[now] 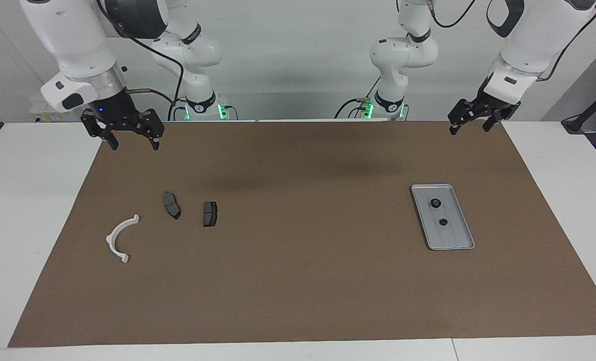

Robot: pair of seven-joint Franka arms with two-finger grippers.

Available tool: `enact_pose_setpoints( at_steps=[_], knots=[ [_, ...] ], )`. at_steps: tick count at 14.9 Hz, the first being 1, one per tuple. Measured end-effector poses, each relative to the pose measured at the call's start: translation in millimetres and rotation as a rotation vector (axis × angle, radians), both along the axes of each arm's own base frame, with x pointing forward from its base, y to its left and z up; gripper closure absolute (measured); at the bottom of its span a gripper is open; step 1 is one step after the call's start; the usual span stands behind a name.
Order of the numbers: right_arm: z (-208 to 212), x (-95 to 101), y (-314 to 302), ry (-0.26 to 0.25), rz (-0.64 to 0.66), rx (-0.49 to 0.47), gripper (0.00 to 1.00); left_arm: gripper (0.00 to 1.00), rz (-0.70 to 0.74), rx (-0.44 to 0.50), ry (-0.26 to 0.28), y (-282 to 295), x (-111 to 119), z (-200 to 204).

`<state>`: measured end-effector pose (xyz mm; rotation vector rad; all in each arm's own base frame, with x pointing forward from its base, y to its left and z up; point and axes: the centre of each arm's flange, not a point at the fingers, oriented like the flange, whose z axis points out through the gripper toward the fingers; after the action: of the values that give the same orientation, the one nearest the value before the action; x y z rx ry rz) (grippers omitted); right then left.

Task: Place bearing gear from tray to pile

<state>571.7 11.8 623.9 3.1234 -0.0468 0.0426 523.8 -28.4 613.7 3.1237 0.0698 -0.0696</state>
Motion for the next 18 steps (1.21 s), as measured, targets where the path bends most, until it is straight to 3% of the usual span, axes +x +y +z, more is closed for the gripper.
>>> enact_pose_setpoints(
  at_steps=[18],
  knots=[
    [0.0,0.0,-1.3,0.0,-0.002,0.0,0.0,0.0,0.006,0.001,0.007,-3.5,-0.5,-3.8]
  ],
)
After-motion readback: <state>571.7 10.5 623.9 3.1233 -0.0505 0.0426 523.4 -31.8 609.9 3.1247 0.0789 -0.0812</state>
